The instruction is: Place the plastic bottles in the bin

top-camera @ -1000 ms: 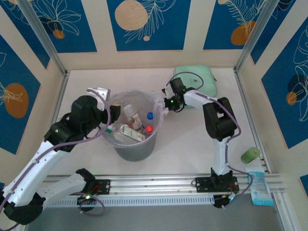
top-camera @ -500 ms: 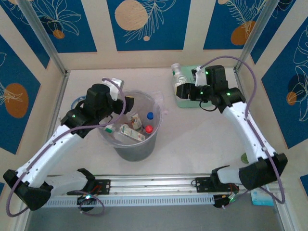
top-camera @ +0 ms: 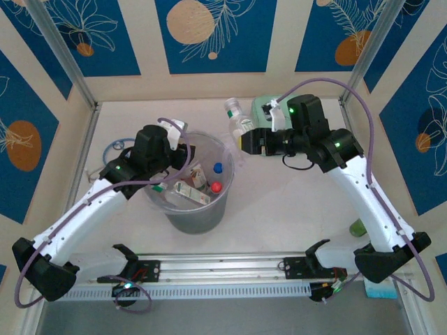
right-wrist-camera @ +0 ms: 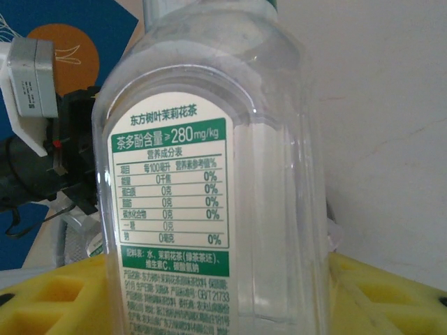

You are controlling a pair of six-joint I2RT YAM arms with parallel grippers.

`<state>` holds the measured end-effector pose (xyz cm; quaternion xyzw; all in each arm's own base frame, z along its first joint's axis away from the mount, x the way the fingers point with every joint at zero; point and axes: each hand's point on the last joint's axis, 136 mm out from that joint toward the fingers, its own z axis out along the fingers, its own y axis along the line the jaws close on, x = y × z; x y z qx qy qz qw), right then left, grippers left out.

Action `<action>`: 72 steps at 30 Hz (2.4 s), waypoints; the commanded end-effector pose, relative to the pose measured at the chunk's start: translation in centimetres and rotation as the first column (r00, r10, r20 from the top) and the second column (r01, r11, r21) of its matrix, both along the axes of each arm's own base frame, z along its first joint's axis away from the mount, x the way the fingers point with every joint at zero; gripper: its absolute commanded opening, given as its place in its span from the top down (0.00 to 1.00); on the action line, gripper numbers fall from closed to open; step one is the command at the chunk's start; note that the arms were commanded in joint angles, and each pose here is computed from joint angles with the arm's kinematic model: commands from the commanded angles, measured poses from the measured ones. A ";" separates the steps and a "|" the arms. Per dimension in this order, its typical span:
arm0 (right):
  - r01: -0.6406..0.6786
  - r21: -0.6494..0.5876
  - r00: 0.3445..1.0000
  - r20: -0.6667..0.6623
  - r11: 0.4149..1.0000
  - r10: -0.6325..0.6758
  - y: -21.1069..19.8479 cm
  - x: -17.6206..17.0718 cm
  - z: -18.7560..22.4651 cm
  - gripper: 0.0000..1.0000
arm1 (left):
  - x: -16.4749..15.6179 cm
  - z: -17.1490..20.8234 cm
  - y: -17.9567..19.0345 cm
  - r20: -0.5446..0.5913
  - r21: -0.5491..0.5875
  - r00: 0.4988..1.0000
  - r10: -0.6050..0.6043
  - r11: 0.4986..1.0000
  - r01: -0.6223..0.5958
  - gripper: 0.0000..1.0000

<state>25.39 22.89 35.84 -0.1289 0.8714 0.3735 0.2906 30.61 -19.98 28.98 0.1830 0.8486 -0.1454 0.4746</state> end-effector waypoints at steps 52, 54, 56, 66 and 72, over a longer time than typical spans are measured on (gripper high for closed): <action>-0.423 -0.224 0.905 -0.051 0.878 0.423 9.8 -7.2 -3.2 0.13 | -4.1 5.3 9.3 0.093 0.009 0.965 0.244 0.969 -0.246 0.17; -0.417 -0.231 0.906 -0.029 0.879 0.422 9.8 -6.9 -2.7 0.13 | -4.3 5.0 9.6 0.079 -0.003 0.966 0.248 0.969 -0.248 0.17; -0.421 -0.237 0.904 -0.031 0.875 0.427 10.0 -6.8 -2.8 0.18 | -4.5 4.3 9.7 0.061 -0.007 0.966 0.250 0.968 -0.250 0.16; -0.477 -0.255 0.879 -0.154 0.841 0.452 12.0 -6.9 -7.8 0.52 | -4.4 1.5 9.8 -0.004 -0.002 0.963 0.271 0.963 -0.271 0.13; -0.467 -0.250 0.884 -0.105 0.848 0.455 12.6 -6.1 -7.2 0.51 | -4.1 1.3 9.8 -0.010 -0.007 0.962 0.274 0.962 -0.274 0.13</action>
